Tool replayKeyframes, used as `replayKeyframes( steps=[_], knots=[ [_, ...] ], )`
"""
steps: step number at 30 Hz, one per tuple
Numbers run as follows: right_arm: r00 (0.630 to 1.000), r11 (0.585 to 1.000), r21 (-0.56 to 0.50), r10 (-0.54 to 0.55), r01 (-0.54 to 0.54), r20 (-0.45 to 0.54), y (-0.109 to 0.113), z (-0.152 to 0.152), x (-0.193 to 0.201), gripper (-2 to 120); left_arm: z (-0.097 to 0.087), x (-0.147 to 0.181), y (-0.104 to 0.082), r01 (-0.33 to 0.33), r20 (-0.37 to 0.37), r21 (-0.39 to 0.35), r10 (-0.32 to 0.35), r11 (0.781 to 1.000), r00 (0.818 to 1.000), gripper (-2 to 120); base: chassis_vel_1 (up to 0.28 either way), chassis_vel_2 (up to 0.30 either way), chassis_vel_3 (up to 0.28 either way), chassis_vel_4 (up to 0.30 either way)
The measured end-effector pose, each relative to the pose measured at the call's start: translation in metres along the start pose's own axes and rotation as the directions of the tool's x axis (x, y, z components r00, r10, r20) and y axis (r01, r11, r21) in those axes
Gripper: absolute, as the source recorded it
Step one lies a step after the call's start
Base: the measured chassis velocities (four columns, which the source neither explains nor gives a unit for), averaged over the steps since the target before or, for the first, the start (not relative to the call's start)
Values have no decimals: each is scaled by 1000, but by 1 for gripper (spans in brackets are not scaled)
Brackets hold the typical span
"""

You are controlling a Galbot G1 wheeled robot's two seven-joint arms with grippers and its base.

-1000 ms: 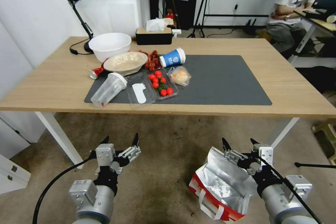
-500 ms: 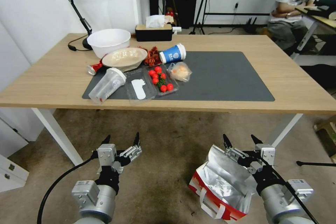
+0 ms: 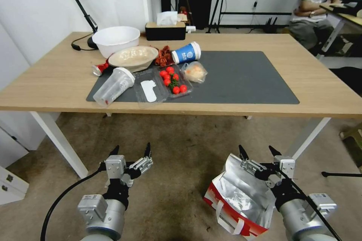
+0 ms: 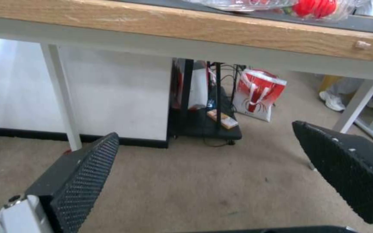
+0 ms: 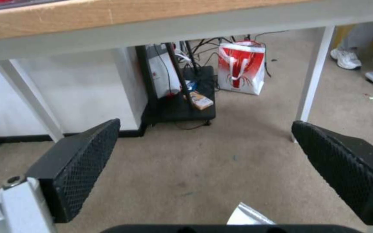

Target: Pick up the food delivery bag from the floor and place it on the table.

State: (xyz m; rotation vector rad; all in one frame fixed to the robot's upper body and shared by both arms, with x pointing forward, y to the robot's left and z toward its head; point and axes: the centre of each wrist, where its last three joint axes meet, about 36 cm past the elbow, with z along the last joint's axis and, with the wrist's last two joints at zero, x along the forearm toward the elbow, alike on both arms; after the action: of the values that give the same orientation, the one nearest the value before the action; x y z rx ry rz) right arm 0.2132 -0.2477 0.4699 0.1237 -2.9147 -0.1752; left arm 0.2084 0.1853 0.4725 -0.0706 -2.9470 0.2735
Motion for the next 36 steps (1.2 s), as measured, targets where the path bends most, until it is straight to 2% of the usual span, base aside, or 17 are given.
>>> replayKeyframes(
  steps=[36],
  knots=[
    [1000,1000,-2,-8,8,-10,-1,2,0,100,1,2,0,10,7,1,-10,1000,1000,100,0,0,0,0]
  ],
)
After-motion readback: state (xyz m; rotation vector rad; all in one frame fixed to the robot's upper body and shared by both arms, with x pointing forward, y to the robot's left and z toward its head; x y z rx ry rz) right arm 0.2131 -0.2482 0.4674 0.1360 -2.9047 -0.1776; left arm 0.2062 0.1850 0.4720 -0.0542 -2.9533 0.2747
